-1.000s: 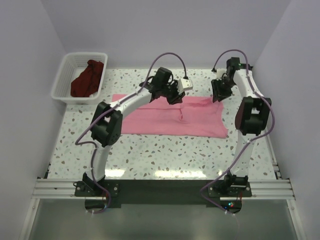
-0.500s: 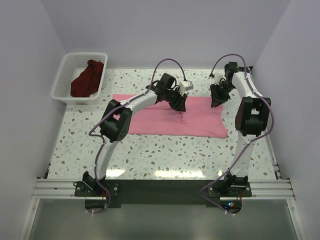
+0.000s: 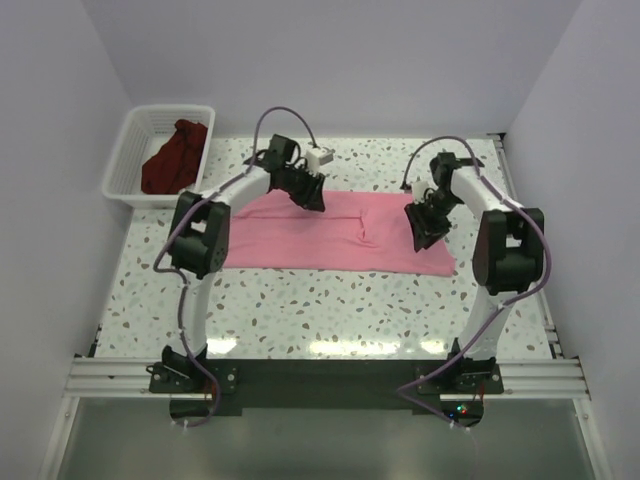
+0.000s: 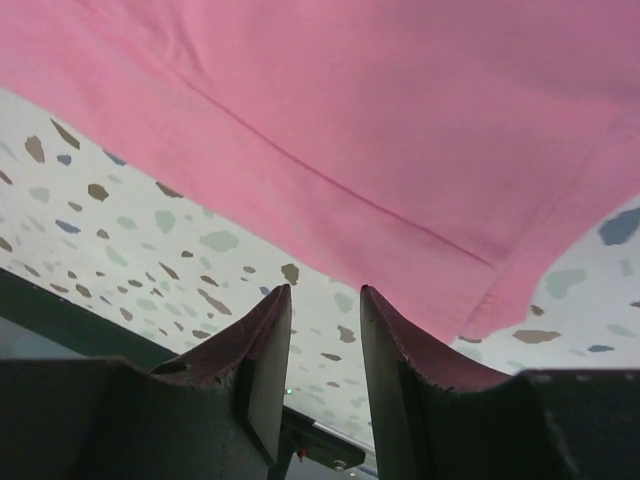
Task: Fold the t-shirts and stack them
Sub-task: Fold the tshirt
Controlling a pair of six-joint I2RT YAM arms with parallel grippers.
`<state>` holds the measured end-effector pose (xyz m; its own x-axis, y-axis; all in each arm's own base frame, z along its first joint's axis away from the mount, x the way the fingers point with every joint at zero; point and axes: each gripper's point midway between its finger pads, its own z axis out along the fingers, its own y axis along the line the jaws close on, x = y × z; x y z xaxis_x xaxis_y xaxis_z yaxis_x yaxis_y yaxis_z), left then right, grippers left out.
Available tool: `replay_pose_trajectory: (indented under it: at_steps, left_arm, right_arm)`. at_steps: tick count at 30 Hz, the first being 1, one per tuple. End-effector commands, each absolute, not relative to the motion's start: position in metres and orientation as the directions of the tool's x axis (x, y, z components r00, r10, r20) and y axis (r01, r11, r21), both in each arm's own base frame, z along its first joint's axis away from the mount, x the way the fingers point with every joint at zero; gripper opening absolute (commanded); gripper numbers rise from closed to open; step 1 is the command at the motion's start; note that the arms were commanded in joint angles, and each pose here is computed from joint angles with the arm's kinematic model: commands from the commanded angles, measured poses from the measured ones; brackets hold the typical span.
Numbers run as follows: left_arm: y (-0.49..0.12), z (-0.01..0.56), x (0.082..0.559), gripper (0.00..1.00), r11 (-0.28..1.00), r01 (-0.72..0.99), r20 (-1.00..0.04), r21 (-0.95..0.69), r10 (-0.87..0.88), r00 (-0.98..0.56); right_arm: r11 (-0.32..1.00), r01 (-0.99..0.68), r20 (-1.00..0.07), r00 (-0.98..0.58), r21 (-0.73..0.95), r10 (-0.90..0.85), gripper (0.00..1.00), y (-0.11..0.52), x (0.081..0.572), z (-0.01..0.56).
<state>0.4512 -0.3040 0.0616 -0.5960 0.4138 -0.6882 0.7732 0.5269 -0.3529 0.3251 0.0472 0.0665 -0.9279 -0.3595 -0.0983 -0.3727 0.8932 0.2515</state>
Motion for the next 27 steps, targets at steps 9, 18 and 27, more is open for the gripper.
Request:
replay_pose_trajectory:
  at_steps: [9, 18, 27]
  left_arm:
    - [-0.165, 0.095, 0.398, 0.38, 0.519, 0.846, -0.608, -0.121, 0.635, -0.477]
    - [-0.128, 0.064, 0.367, 0.36, 0.464, 0.883, -0.513, 0.074, 0.777, -0.365]
    - [-0.143, 0.028, 0.365, 0.33, 0.327, 0.909, -0.333, 0.257, 0.913, -0.235]
  right_arm:
    - [0.875, -0.483, -0.004, -0.875, -0.02, -0.483, 0.35, 0.012, 0.373, 0.006]
    - [0.864, -0.455, -0.256, -0.828, -0.214, -0.499, 0.37, 0.037, 0.529, 0.026]
    - [0.891, -0.308, -0.531, -0.719, -0.334, -0.448, 0.65, 0.048, 0.58, 0.109]
